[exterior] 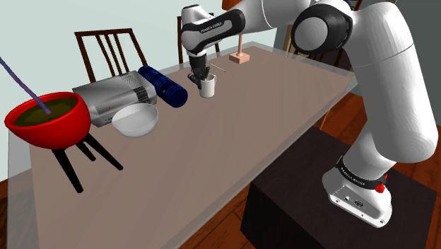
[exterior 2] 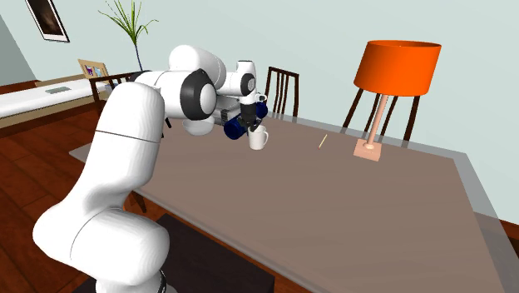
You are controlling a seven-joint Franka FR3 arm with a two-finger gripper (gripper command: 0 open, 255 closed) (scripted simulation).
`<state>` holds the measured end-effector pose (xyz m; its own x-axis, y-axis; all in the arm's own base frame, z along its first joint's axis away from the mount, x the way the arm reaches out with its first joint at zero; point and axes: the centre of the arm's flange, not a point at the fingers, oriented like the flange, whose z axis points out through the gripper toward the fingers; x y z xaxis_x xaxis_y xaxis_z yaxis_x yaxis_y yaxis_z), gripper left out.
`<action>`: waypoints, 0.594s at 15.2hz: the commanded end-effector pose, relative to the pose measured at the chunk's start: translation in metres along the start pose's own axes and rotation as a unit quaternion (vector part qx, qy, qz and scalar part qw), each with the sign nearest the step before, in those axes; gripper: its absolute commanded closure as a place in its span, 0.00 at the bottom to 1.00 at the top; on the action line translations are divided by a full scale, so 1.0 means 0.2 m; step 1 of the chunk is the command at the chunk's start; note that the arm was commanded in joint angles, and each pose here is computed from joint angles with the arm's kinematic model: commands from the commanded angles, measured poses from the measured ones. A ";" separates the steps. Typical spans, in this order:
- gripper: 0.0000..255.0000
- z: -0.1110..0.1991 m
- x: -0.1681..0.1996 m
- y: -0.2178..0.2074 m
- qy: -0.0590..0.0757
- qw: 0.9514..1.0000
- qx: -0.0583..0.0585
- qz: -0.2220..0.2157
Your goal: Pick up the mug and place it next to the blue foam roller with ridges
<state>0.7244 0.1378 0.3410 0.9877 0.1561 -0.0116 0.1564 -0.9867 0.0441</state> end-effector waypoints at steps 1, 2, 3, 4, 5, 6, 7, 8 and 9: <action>0.00 0.00 0.00 0.00 0.000 1.000 0.000 0.000; 0.00 0.00 0.00 0.00 0.000 1.000 0.000 0.000; 0.00 0.00 0.00 0.00 0.000 1.000 0.000 0.000; 0.00 0.00 0.00 0.00 0.000 1.000 0.000 0.000; 0.00 0.00 0.00 0.00 0.000 1.000 0.000 0.000; 0.00 0.00 0.00 0.00 0.000 1.000 0.000 0.000; 0.00 -0.07 0.00 0.00 0.000 1.000 0.000 0.000; 0.00 -0.13 0.00 0.00 0.000 1.000 0.000 0.000; 0.00 -0.20 0.00 0.00 0.000 1.000 0.000 0.000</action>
<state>0.7245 0.1389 0.3674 0.9877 0.1561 -0.0102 0.1564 -0.9867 0.0442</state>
